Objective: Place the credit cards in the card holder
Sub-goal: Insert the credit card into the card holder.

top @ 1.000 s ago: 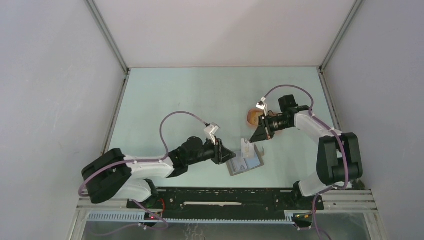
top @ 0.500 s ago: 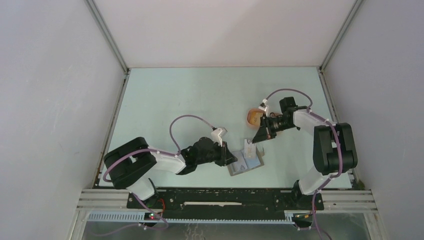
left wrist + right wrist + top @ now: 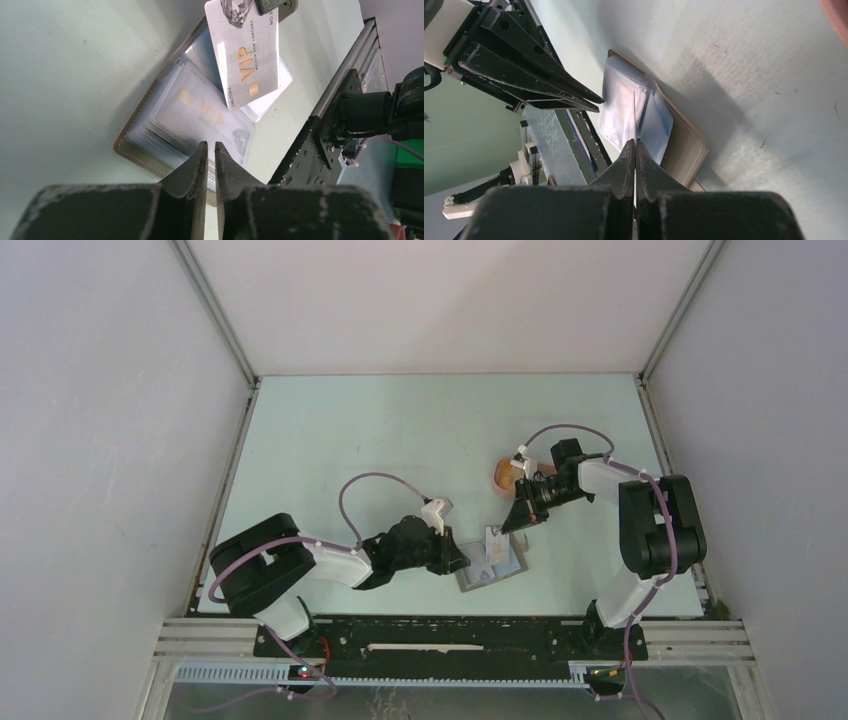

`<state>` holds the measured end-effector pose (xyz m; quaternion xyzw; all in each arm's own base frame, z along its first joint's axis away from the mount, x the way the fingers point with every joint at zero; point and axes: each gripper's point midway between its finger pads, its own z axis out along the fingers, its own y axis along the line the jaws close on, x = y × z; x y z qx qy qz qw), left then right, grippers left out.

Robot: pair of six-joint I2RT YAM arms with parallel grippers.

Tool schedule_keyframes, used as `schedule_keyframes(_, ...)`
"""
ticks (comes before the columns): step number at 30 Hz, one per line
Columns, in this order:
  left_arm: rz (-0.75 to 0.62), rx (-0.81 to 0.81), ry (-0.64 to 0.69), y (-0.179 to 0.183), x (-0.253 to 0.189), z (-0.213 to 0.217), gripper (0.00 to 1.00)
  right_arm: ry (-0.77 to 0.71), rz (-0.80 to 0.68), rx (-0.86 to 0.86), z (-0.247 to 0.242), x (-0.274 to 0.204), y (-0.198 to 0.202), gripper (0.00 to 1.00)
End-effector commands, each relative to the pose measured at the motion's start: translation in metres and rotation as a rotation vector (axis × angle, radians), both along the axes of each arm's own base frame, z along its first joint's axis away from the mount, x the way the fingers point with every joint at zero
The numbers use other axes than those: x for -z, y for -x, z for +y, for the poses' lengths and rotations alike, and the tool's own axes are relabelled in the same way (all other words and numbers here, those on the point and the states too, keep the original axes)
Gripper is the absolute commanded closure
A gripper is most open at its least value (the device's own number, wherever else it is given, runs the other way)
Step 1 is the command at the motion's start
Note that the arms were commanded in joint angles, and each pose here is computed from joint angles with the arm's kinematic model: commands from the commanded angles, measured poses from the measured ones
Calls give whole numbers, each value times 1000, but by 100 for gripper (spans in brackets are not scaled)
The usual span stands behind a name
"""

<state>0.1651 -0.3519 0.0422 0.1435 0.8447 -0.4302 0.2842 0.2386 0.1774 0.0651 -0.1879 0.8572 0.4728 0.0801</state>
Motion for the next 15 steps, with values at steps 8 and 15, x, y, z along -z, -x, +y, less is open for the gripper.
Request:
schedule_keyframes(8, 5, -28, -12, -4, 1, -2, 86, 52, 41, 18, -1, 6, -1, 100)
schedule_keyframes(15, 9, -33, -15, -3, 2, 1, 86, 118, 62, 28, -10, 15, 4, 100)
